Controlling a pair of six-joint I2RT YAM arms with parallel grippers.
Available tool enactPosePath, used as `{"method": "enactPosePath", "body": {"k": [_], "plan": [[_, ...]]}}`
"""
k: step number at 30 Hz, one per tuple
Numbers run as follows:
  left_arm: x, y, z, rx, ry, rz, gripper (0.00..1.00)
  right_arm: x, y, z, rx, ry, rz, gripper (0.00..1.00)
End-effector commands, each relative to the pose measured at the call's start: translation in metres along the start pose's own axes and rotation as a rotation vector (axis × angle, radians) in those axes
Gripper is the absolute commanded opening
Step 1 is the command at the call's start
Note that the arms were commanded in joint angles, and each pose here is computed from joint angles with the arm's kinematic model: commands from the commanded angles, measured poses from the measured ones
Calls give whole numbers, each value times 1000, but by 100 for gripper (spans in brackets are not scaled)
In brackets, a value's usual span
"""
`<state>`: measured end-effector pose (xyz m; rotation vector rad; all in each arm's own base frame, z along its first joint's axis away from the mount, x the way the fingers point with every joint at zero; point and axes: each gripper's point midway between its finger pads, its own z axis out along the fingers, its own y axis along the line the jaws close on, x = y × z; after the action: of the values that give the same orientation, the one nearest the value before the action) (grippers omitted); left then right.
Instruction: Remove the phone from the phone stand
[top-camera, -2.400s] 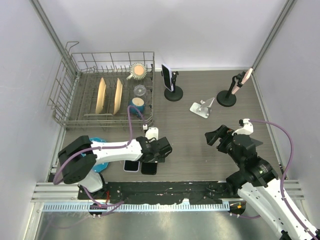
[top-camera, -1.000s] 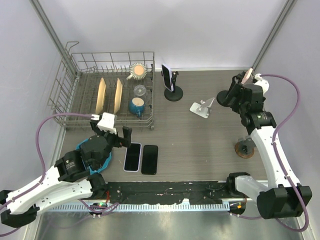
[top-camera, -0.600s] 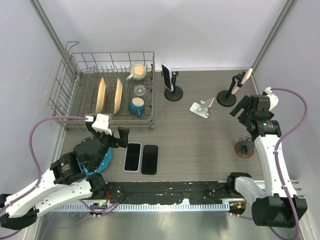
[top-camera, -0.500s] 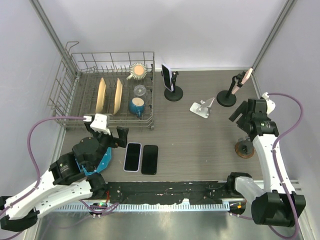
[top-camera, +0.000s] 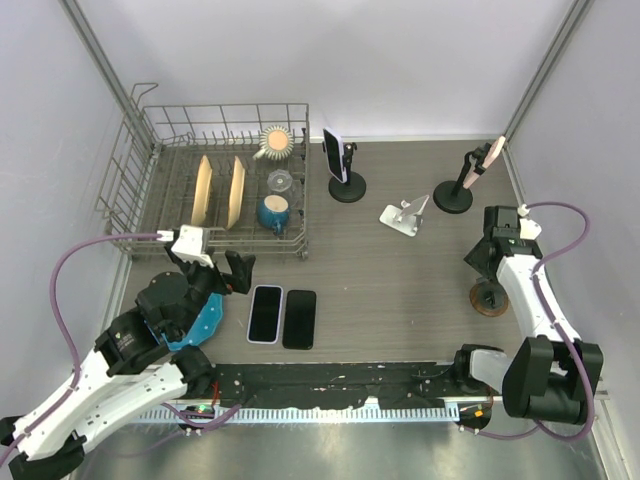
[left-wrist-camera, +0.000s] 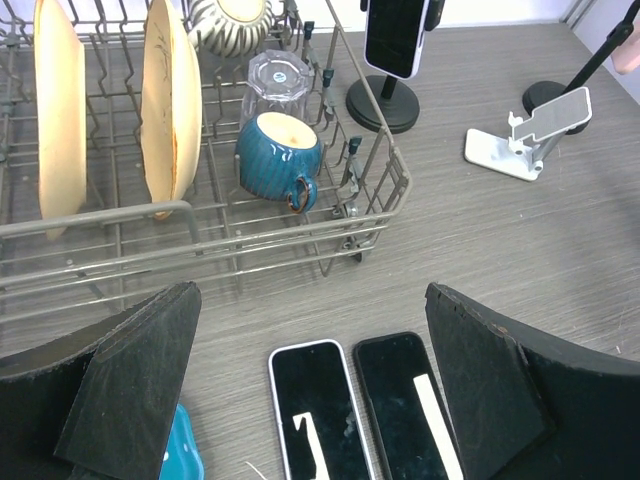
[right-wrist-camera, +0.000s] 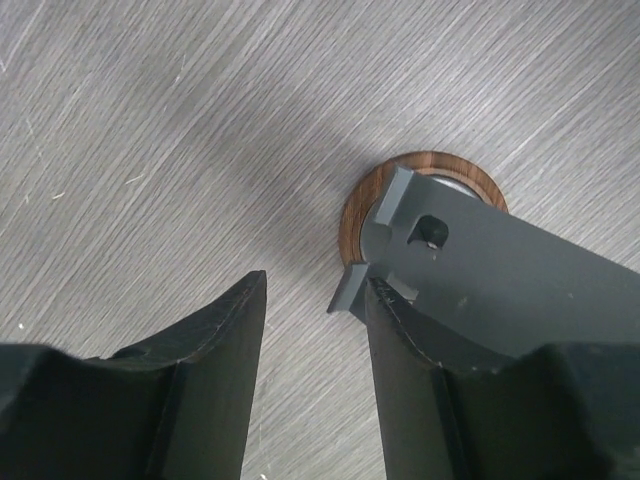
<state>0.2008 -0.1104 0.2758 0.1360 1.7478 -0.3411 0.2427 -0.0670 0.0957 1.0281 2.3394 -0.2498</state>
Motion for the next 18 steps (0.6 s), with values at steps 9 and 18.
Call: {"method": "enactPosePath", "body": {"k": [9, 18], "plan": [[-6, -10, 4, 55, -19, -59, 100, -10, -1, 21, 60, -33, -8, 36], [-4, -10, 5, 55, -12, -55, 100, 1, 0, 23, 42, 9, -32, 30]]}}
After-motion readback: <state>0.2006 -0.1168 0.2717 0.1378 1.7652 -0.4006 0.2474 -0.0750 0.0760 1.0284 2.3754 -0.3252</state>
